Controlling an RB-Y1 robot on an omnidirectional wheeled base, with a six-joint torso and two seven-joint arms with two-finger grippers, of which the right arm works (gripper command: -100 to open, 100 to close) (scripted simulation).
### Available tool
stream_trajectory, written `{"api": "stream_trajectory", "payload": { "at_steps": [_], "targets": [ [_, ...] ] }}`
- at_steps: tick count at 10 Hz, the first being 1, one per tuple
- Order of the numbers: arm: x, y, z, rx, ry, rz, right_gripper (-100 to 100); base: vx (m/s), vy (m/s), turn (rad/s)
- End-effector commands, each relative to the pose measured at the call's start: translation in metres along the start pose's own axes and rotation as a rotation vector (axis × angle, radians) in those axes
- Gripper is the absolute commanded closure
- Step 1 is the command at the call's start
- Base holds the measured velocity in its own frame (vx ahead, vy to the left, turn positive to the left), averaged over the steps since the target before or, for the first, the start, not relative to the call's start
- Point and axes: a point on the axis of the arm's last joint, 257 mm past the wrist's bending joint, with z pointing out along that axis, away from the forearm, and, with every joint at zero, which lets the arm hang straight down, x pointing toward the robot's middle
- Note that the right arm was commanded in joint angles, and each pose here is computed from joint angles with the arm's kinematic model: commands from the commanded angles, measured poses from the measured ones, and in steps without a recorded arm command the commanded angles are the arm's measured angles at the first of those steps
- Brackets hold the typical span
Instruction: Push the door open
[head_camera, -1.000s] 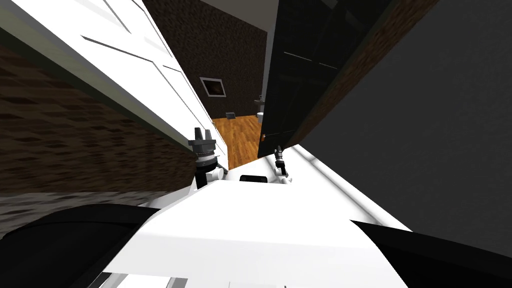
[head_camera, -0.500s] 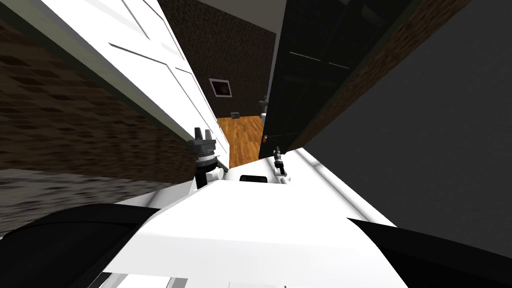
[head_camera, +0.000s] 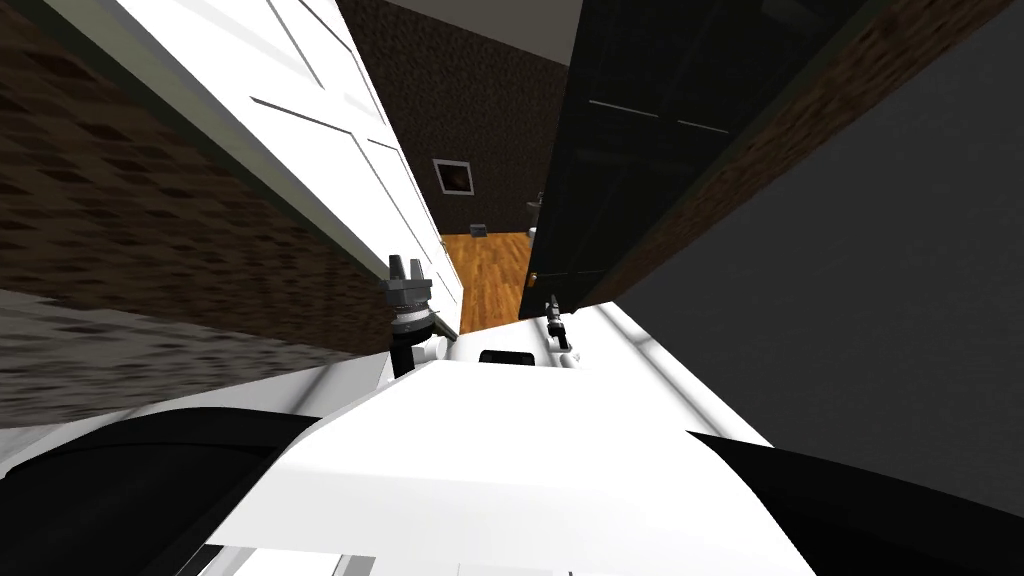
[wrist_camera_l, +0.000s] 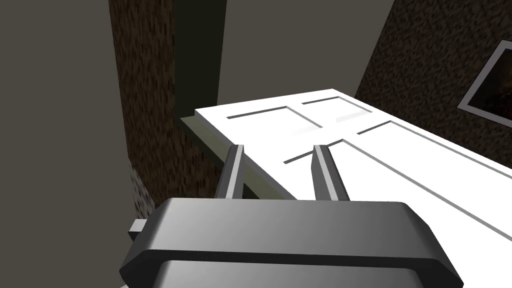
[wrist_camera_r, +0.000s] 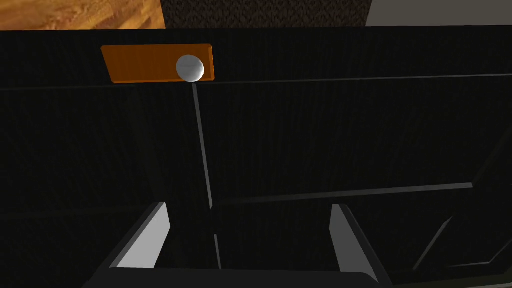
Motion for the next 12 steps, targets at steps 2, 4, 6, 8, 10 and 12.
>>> {"api": "stream_trajectory", "payload": {
  "at_steps": [2, 4, 6, 8, 10, 12],
  "targets": [
    [0.003, -0.012, -0.0011, 0.022, 0.006, 0.003, -100, 0.034, -0.117, 0.198],
    [0.004, -0.023, -0.0028, 0.043, 0.009, 0.004, -100, 0.027, -0.097, 0.165],
    [0.006, -0.031, -0.004, 0.06, 0.012, 0.005, -100, 0.014, -0.09, 0.159],
    [0.007, -0.038, -0.0053, 0.076, 0.015, 0.006, -100, 0.009, -0.084, 0.13],
    [0.008, -0.044, -0.0065, 0.089, 0.017, 0.006, -100, 0.014, -0.08, 0.14],
    [0.008, -0.05, -0.0078, 0.102, 0.019, 0.006, -100, 0.02, -0.078, 0.123]
  ]
}}
